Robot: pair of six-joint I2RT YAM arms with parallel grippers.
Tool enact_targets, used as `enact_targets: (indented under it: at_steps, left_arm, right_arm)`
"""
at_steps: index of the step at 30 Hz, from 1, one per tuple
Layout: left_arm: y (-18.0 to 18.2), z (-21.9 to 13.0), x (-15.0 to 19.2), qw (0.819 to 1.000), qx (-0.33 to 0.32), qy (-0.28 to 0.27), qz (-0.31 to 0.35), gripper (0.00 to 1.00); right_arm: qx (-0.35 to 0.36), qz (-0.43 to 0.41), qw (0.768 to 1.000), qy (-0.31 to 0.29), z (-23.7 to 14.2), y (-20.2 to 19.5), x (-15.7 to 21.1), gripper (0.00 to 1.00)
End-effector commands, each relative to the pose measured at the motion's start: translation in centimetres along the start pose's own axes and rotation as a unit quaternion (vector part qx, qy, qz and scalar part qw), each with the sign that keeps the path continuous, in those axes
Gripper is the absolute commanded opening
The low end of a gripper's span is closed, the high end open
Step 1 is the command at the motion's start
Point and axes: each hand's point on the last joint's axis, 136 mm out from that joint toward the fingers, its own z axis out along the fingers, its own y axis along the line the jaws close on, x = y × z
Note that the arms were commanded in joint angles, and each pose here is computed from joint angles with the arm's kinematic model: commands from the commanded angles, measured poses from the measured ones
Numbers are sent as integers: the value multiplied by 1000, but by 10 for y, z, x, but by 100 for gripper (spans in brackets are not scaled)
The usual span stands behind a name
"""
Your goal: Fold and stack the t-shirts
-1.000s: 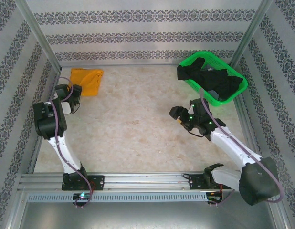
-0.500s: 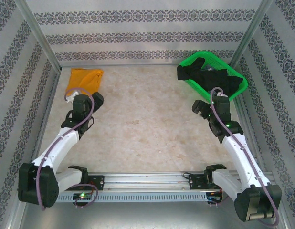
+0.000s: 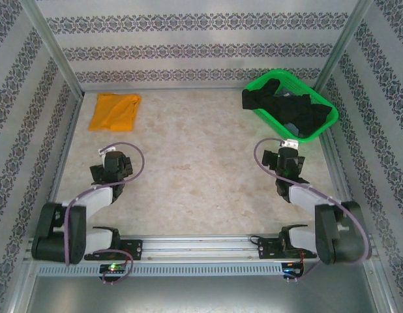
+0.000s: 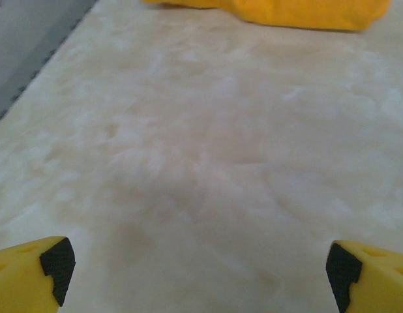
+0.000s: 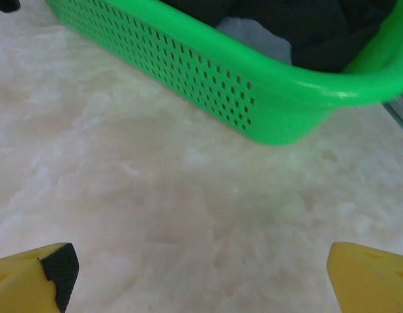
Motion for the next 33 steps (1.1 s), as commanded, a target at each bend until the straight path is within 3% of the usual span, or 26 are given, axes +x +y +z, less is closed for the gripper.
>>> enact_targets:
  at_steps: [1, 2, 6, 9, 10, 11, 14, 16, 21, 27, 33]
  left_arm:
    - [-16, 11, -68, 990, 57, -125, -27, 100]
    - [-18, 20, -66, 992, 66, -96, -41, 100]
    - [-48, 25, -67, 986, 121, -110, -6, 100]
    - [-57, 13, -57, 972, 155, -179, -2, 100]
    - [-55, 7, -55, 967, 157, -199, -5, 100]
    - [-53, 5, -50, 970, 157, -185, -5, 100]
    - [-58, 10, -54, 970, 159, -186, 2, 100]
    - [-57, 19, -52, 978, 149, -148, -3, 100]
    - [-53, 20, -54, 978, 141, -155, -7, 100]
    - [-36, 6, -51, 972, 119, -197, -38, 100]
    - [-36, 7, -52, 972, 121, -196, -39, 100]
  right_arm:
    - [-24, -15, 995, -96, 10, 13, -54, 98]
    - [-26, -25, 995, -92, 13, 15, -56, 98]
    - [-33, 2, 993, -112, 24, 8, -50, 98]
    - [-48, -9, 992, -119, 21, 14, -42, 98]
    - [-46, -3, 990, -136, 18, 11, -34, 98]
    - [-44, 4, 987, -157, 15, 8, -37, 98]
    - [-35, 3, 991, -132, 15, 5, -33, 98]
    - [-28, 4, 991, -128, 24, 5, -36, 98]
    - [-24, -13, 992, -125, 22, 11, -37, 98]
    - [-118, -72, 979, -149, 7, 47, -31, 98]
    - [-124, -73, 977, -155, 4, 48, -30, 98]
